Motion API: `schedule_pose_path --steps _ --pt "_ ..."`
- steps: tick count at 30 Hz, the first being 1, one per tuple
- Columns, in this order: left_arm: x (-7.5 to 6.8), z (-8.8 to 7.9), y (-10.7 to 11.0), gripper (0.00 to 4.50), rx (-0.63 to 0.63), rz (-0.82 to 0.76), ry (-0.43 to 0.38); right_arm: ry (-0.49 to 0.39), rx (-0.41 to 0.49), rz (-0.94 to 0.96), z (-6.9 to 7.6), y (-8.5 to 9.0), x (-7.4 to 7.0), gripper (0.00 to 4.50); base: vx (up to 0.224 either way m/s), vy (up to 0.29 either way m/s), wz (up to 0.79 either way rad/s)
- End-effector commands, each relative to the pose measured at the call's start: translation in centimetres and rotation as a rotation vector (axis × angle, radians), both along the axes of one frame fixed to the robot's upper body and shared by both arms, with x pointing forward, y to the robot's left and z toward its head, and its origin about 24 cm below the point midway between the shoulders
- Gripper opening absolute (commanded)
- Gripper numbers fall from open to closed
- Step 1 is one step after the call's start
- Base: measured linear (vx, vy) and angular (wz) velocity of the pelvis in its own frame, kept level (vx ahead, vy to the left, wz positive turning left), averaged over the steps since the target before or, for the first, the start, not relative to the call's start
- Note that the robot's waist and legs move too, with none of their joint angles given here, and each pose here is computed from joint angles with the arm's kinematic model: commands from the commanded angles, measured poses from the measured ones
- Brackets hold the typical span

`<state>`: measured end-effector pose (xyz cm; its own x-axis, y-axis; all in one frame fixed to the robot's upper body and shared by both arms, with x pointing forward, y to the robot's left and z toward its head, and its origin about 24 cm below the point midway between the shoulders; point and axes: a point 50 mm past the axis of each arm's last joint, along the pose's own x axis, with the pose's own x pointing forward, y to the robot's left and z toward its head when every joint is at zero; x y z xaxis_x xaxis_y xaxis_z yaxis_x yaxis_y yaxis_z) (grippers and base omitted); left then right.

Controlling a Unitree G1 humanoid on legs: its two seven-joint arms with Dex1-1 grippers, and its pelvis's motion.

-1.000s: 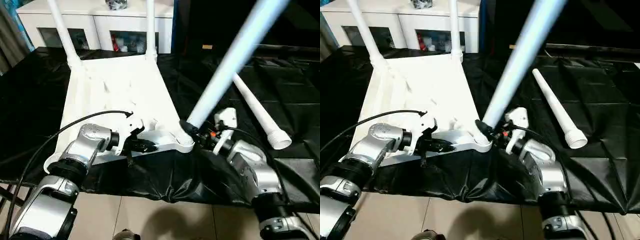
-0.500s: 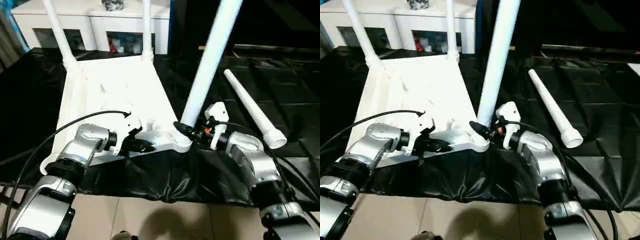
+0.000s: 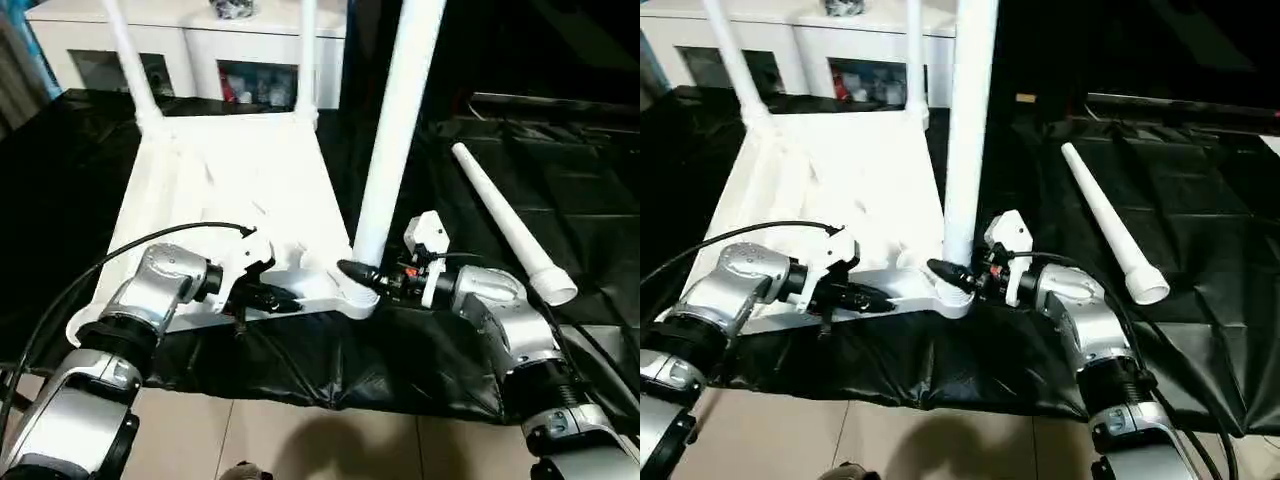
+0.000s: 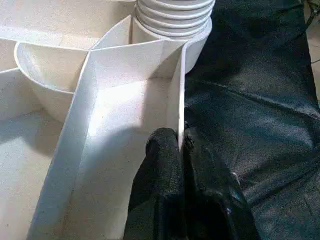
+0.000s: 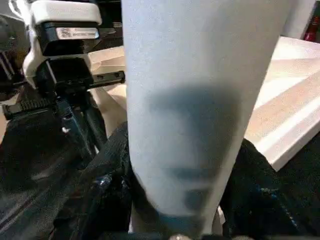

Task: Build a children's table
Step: Insert table leg to table base

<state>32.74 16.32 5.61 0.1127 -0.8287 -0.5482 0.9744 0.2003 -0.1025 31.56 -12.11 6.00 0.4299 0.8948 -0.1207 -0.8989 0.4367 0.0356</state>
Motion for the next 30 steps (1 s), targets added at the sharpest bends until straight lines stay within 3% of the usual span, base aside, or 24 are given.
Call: schedule_pose_path --steps 1,4,9,11,24,30 --pt "1.0 2.2 -1.0 0.0 -0.04 -0.037 -0.079 0.144 -0.067 0.072 -3.3 0.8 -1.7 1.88 0.0 0.0 0.0" --pt "1.0 2.1 -1.1 0.0 -0.042 -0.03 -0.079 0.133 -0.049 0.032 -3.2 0.8 -1.5 1.88 0.0 0.0 0.0" --pt "1.0 2.1 -1.2 0.0 -0.057 -0.016 -0.077 0.124 0.061 -0.116 -2.4 -0.1 -0.6 1.88 0.0 0.0 0.0" --pt "1.0 1.9 -1.3 0.0 -0.063 -0.013 -0.074 0.13 0.105 -0.16 -2.3 -0.8 -0.9 1.88 0.0 0.0 0.0" --pt "0.9 1.6 -1.0 0.0 -0.057 0.006 -0.075 0.138 0.076 -0.122 -2.7 -1.0 -2.7 1.88 0.0 0.0 0.0" --pt "0.8 1.6 -0.9 0.0 -0.047 0.001 -0.078 0.129 0.024 -0.114 -2.8 -0.6 -2.4 1.88 0.0 0.0 0.0"
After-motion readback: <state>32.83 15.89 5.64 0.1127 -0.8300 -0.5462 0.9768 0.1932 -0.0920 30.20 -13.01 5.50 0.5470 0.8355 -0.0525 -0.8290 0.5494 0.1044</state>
